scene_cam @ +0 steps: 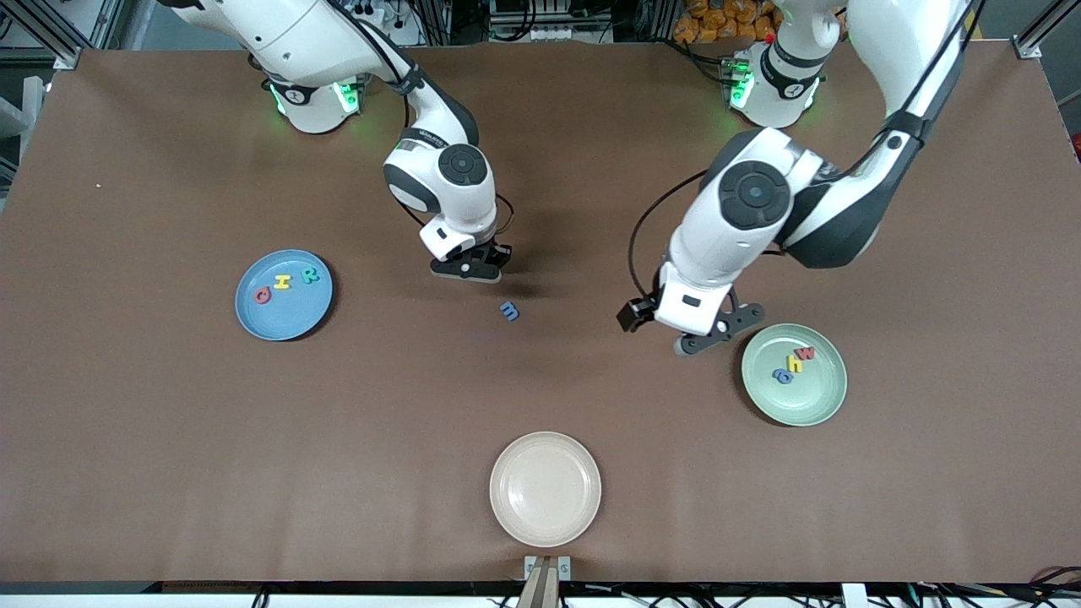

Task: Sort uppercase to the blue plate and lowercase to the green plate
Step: 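Carry the blue W to the blue plate while the left gripper reaches letters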

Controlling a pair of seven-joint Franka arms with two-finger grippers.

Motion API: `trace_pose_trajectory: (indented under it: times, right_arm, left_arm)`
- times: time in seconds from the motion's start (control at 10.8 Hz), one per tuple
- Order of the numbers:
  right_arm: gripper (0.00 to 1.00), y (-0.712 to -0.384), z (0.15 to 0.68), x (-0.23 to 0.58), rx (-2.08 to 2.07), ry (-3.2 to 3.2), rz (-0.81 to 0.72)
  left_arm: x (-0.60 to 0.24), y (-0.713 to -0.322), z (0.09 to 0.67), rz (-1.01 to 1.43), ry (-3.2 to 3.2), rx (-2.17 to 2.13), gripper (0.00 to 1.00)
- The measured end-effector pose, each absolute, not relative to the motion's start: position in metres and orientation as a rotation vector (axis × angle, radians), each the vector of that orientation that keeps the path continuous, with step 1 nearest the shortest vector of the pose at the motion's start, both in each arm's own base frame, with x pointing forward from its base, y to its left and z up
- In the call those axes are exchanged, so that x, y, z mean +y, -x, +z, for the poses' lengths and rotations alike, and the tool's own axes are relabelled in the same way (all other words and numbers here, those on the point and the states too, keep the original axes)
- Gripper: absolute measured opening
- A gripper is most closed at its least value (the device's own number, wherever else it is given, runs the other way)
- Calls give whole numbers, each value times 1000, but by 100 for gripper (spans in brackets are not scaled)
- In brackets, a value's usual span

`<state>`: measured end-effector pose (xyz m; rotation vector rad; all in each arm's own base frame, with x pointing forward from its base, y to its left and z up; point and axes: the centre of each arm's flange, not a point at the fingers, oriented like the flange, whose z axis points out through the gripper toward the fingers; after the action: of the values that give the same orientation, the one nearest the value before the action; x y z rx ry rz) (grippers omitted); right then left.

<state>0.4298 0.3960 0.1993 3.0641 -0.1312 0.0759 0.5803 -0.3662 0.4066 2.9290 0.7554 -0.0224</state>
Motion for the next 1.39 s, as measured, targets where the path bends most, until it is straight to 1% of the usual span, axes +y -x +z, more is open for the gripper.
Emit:
trace_pose_trajectory:
  times: [0.28,0.46,0.65,1.02,1.39]
  right_arm:
    - [34,-444,201,377,-2,-3040,37]
    - [34,-456,207,361,67,-3053,-53]
    - [34,-478,220,336,134,-3049,-153]
    - [34,-524,239,264,322,-3000,-171]
    - [34,-557,252,181,526,-2933,-197]
  left_arm:
    - [-402,-571,378,-56,-2925,876,100]
    - [-427,-559,356,-36,-2955,930,100]
    - [-453,-544,341,-23,-2975,949,100]
    - [-479,-534,318,3,-3000,947,100]
    - [-514,-521,297,105,-3016,886,100]
